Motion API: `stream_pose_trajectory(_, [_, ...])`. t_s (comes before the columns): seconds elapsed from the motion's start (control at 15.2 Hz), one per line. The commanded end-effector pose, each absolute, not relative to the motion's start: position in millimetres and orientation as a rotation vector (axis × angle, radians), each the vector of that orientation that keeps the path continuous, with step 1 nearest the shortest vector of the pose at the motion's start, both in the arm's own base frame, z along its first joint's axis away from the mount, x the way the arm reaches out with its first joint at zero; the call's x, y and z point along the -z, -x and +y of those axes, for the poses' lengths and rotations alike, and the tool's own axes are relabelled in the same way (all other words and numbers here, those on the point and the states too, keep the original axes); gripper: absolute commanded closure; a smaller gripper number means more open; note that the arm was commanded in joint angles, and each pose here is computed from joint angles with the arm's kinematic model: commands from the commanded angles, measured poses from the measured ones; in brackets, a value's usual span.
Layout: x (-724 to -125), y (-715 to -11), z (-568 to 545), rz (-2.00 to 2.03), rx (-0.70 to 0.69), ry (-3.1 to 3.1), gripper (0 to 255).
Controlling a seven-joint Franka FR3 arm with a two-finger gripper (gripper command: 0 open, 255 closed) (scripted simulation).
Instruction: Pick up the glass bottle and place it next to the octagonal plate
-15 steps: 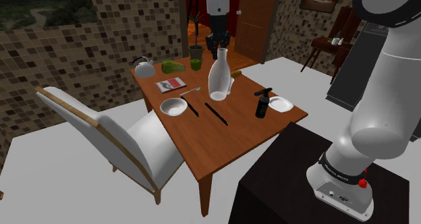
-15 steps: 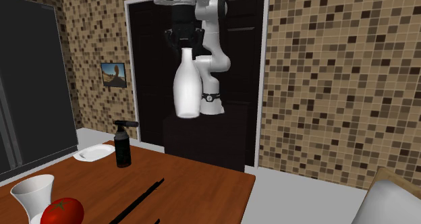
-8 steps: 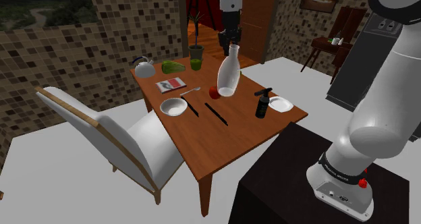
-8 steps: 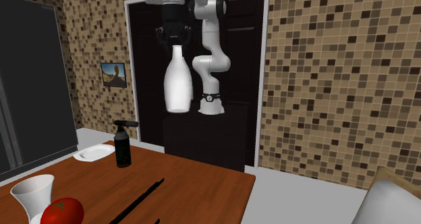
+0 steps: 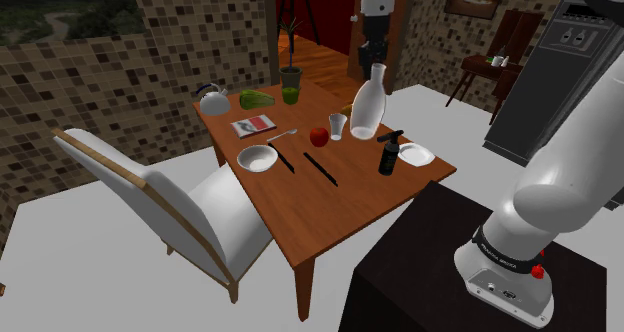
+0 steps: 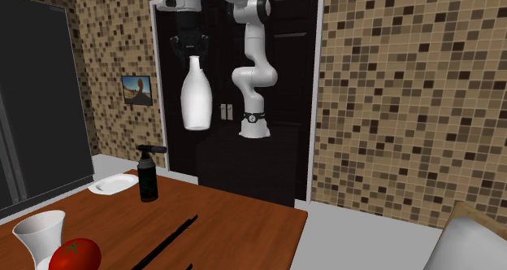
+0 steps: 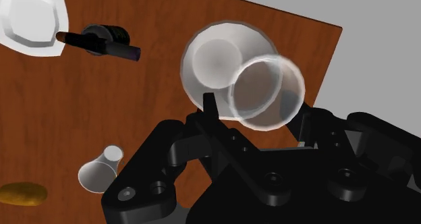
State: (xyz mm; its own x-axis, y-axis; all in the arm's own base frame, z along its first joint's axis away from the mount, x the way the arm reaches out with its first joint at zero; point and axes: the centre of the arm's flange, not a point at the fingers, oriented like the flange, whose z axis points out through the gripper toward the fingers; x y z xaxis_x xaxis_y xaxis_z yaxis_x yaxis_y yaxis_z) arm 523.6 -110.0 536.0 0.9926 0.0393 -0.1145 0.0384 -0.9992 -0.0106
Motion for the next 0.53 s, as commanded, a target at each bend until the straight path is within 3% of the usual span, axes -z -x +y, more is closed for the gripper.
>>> stream_pose_trajectory(0.0, [-537, -511, -134, -0.063, -0.179, 3.127, 255])
stream_pose_trajectory(0.46, [-537, -466, -215, -0.063, -0.179, 3.127, 255])
